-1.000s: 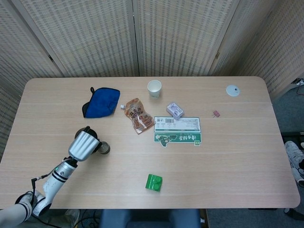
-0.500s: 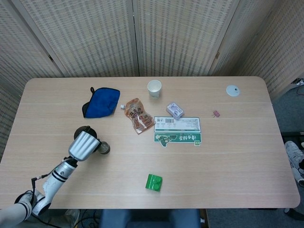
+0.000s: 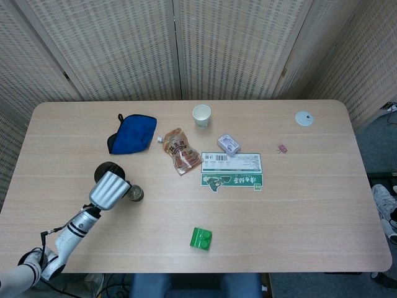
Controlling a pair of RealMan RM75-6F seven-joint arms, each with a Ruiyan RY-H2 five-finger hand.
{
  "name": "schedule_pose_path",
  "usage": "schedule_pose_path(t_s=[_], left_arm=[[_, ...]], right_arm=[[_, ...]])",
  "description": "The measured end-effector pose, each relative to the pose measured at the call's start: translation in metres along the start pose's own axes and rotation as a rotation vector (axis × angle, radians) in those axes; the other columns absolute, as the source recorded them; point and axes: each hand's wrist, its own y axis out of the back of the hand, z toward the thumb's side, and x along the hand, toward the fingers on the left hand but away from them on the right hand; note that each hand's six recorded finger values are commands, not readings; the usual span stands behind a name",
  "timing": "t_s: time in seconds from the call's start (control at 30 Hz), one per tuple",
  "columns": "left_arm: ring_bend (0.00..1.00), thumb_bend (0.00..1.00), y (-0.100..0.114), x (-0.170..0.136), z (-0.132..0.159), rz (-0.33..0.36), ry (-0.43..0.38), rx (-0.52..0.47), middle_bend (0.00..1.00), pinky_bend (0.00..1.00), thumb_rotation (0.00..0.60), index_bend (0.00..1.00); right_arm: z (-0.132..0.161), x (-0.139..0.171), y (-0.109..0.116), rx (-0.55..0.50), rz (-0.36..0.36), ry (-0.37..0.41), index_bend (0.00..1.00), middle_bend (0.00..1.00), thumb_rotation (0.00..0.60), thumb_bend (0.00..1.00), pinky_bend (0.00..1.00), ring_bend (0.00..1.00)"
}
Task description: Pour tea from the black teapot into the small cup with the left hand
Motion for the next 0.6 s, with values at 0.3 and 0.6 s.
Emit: schedule_pose_path(t_s=[0.3, 0.6], left_arm=[[0.97, 0.45, -0.0018, -0.0019, 0.0009, -0.005, 0.005, -0.005, 1.0, 0.5, 0.542, 1.0], [0.97, 0.45, -0.0011, -0.0011, 0.0004, -0.016, 0.026, -0.072, 1.0, 0.5, 0.531, 1.0]], right_arm=[[-0.0003, 0.0003, -0.001, 0.001, 0.002, -0.001, 0.26, 0.32, 0.6, 0.19, 0.16, 0.24], [-0.001, 0.0007, -0.0008, 0.002, 0.001, -0.005, 0.26, 0.32, 0.6, 0.19, 0.16, 0.24]])
